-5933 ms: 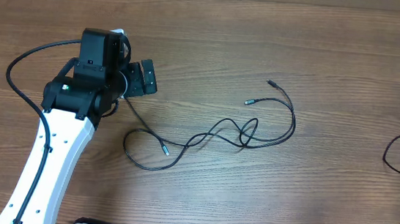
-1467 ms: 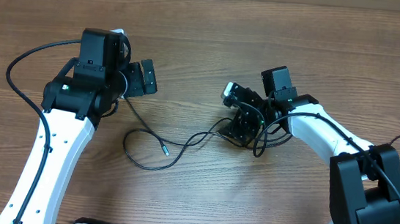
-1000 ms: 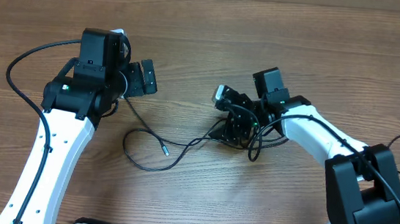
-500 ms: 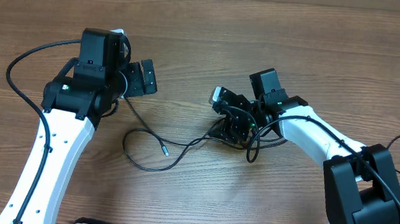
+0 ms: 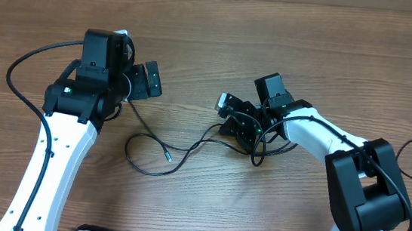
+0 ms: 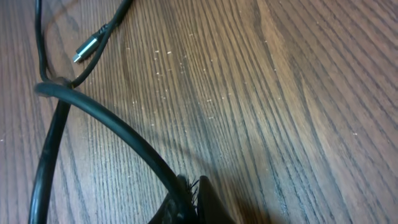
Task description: Untangle cables
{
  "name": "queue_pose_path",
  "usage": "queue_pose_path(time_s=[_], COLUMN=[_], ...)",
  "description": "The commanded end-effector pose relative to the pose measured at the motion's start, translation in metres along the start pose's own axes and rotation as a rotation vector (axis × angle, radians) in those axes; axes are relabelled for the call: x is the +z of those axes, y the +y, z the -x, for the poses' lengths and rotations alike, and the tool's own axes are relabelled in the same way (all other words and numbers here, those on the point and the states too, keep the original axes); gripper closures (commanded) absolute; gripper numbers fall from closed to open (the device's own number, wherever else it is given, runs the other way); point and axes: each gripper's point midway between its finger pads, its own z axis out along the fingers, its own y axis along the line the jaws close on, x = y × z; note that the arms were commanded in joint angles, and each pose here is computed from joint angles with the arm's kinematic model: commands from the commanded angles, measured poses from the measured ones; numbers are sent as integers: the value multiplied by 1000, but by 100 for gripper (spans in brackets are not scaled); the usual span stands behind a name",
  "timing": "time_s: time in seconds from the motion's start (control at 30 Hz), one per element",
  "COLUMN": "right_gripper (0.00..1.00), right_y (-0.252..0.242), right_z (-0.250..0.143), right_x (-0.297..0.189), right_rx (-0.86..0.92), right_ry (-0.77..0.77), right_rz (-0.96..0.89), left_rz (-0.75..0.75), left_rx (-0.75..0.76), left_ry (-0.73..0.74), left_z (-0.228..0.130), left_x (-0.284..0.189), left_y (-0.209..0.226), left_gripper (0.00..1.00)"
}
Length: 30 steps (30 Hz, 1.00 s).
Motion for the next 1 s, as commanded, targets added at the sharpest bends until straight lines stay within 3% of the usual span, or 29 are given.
queue_pose_path(time_s=[0.0,0.2,0.37,0.43,0.7,0.97], right_gripper=[96,96,96,96,96,96], right_y=[-11,-55,-74,-71,-3,64], right_z=[5,26,69,104,200,229], right_x=[-9,-65,-151,-206,-355,-445], right_rx=[9,58,13,-4,-145,-244], right_ry=[20,118,106,17,-430,-717], right_rz=[-65,-380,-688,-835,-1099,-1244], left_rz=[-9,-9,-9,-9,-9,-10], left_rx=[11,11,11,11,11,11], left_ry=[-8,-8,-8,-8,-8,-8], left_z=[3,3,3,3,3,3], left_x=[-2,-2,-2,-2,-2,-2], left_y=[-2,-2,-2,-2,-2,-2], left_gripper=[0,0,1,0,0,0])
